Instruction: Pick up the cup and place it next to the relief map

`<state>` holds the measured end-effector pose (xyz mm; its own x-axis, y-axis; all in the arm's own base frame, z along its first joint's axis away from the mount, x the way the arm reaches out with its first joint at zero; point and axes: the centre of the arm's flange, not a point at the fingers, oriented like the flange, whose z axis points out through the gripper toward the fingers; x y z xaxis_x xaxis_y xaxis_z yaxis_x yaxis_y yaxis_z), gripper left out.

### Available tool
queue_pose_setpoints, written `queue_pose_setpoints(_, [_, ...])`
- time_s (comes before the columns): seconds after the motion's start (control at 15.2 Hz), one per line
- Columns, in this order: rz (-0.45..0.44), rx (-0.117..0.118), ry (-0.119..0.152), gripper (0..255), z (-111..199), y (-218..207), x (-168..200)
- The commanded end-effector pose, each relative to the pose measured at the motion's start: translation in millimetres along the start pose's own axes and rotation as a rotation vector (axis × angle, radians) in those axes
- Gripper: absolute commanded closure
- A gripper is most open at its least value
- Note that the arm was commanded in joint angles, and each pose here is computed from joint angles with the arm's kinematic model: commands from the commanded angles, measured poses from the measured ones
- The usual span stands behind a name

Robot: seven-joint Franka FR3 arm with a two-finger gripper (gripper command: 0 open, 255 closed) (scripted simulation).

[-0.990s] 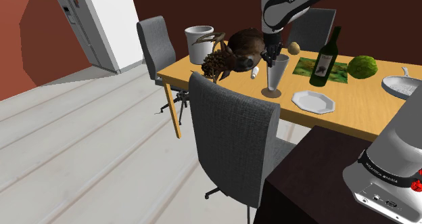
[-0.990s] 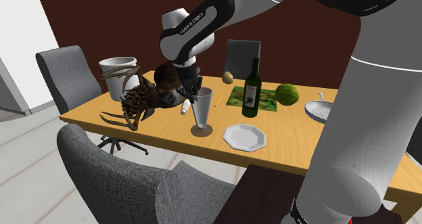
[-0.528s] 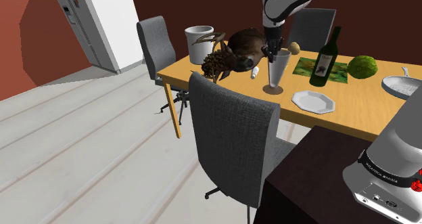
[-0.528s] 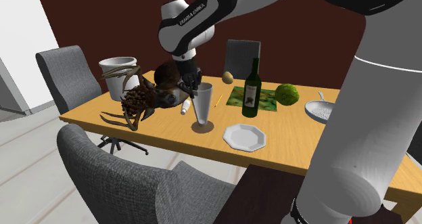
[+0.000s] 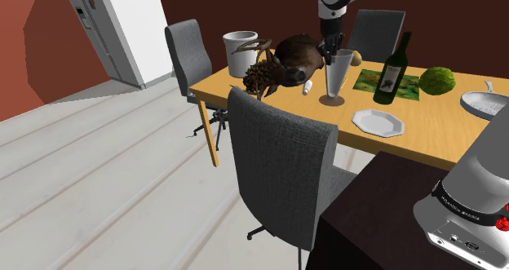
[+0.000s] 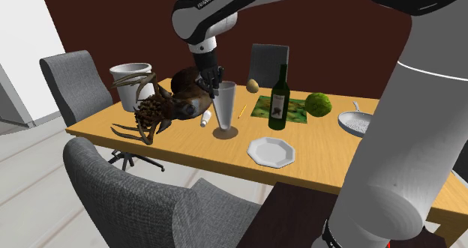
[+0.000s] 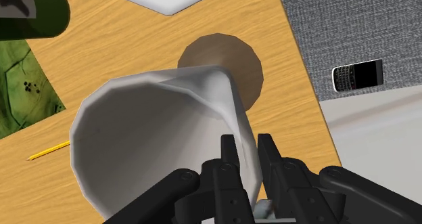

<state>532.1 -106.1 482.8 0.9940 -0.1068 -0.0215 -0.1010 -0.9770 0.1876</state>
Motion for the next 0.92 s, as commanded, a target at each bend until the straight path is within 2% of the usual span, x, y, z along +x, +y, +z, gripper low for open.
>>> queue_pose_setpoints(0.0, [0.000, 0.000, 0.000, 255, -11.6, 1.0, -1.0])
queue_pose_setpoints(0.86, [0.000, 0.000, 0.000, 255, -79.0, 13.8, -2.5])
